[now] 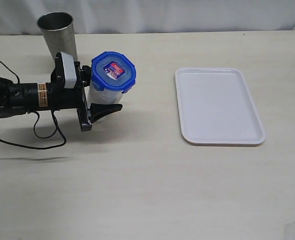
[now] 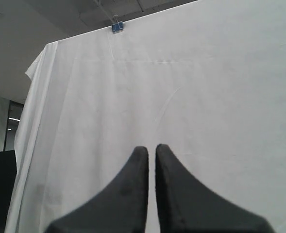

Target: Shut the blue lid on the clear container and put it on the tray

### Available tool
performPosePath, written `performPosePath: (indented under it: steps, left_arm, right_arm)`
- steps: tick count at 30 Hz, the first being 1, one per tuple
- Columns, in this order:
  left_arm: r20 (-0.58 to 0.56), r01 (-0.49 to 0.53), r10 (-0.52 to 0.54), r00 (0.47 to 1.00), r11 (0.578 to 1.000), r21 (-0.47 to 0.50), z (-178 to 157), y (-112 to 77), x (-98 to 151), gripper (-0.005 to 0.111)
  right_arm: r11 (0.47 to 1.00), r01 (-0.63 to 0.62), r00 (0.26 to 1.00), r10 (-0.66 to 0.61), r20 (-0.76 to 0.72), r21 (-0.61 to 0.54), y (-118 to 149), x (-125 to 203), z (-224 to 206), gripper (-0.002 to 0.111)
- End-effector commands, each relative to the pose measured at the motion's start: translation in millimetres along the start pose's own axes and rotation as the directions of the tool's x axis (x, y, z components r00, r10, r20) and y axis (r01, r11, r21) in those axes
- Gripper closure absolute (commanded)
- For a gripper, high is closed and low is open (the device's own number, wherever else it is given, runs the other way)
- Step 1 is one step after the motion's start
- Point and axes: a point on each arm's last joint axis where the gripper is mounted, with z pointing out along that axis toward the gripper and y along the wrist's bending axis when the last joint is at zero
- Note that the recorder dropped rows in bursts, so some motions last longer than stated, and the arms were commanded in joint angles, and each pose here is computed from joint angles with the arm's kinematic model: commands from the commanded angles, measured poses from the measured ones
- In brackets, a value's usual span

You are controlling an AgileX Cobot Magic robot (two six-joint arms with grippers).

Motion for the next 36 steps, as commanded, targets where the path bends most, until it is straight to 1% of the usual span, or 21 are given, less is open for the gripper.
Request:
performPosePath:
  steps: [1, 18, 20, 21, 23, 25, 26, 29, 31, 36]
  left_arm:
    - [0.027, 0.015, -0.015, 1.0, 1.0, -0.008, 0, -0.3, -3, 0.107]
    - [0.026, 0.017, -0.017, 1.0, 1.0, -0.001, 0, -0.9, -3, 0.107]
    - [0.026, 0.017, -0.017, 1.0, 1.0, -0.001, 0, -0.9, -3, 0.107]
    - [0.026, 0.017, -0.017, 1.0, 1.0, -0.001, 0, -0.9, -3, 0.107]
    - [0.026, 0.017, -0.017, 1.0, 1.0, -0.001, 0, -0.9, -3, 0.107]
    - [0.026, 0.017, -0.017, 1.0, 1.0, -0.001, 0, -0.9, -3, 0.107]
    - [0.026, 0.017, -0.017, 1.0, 1.0, -0.001, 0, -0.9, -3, 0.107]
    - [0.026, 0.017, -0.017, 1.0, 1.0, -0.001, 0, -0.9, -3, 0.107]
    - [0.026, 0.017, -0.017, 1.0, 1.0, -0.001, 0, -0.9, -3, 0.107]
    - [0.026, 0.017, -0.017, 1.0, 1.0, -0.001, 0, -0.9, -3, 0.107]
  right_arm:
    - [1.0, -0.004, 1.0, 0.004, 0.002, 0.007, -1, 0, -1, 0.103]
    - [1.0, -0.004, 1.0, 0.004, 0.0, 0.007, 0, 1, -1, 0.103]
    - [0.999, 0.043, 0.999, -0.043, 0.006, -0.014, 2, 3, -2, 0.103]
    - [0.995, 0.1, 0.995, -0.099, 0.012, -0.032, 4, 5, -3, 0.103]
    - [0.973, 0.224, 0.975, -0.222, 0.033, -0.065, 8, 12, -7, 0.103]
    - [0.939, 0.336, 0.941, -0.331, 0.064, -0.075, 12, 10, -7, 0.103]
    - [0.926, 0.365, 0.931, -0.366, 0.008, -0.096, 12, 16, -8, 0.103]
    - [0.913, 0.406, 0.91, -0.409, -0.073, -0.052, 9, 21, -8, 0.103]
    - [0.899, 0.437, 0.894, -0.434, -0.11, 0.0, 5, 22, -8, 0.103]
    - [0.835, 0.534, 0.842, -0.509, -0.18, 0.137, -3, 21, -9, 0.103]
